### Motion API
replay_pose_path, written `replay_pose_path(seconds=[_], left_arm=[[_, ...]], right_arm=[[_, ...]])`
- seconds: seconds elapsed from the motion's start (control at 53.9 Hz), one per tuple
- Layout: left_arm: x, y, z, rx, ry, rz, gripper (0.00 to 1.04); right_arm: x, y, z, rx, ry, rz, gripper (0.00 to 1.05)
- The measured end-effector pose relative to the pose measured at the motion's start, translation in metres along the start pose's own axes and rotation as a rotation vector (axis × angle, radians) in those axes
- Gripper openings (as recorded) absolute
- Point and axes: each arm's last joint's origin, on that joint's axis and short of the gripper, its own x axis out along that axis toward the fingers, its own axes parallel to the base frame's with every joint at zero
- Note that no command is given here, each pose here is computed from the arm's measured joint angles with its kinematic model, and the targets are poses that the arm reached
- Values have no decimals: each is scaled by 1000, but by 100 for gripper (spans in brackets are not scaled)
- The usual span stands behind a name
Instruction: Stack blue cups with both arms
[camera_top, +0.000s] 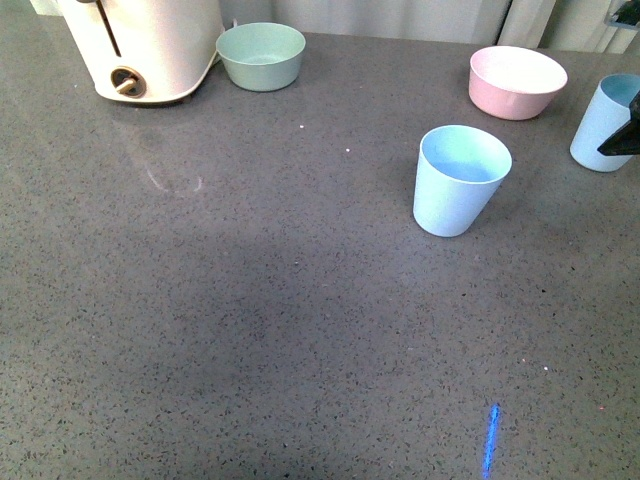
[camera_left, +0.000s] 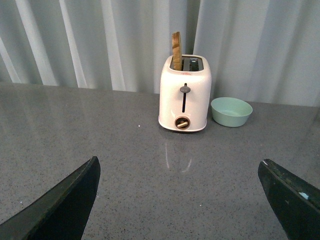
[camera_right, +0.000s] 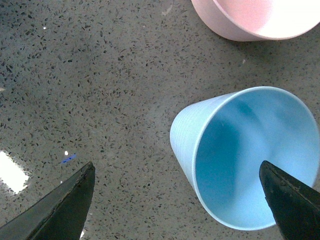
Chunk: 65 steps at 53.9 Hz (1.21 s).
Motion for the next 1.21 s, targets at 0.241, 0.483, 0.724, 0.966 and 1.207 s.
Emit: replay_pose_path(seconds=[0.241, 0.483, 0.724, 0.966, 1.207], left_arm=[[0, 0, 0, 0, 0, 0, 96], [0, 0, 0, 0, 0, 0, 96], [0, 0, 0, 0, 0, 0, 96], [0, 0, 0, 0, 0, 0, 96], [0, 0, 0, 0, 0, 0, 96]], right_arm=[[16, 3, 3, -10, 23, 13, 96], [19, 4, 4, -15, 30, 23, 56], [19, 4, 3, -16, 36, 28, 13], [8, 0, -3, -12, 37, 13, 2], [-29, 7, -1, -35, -15, 42, 2]])
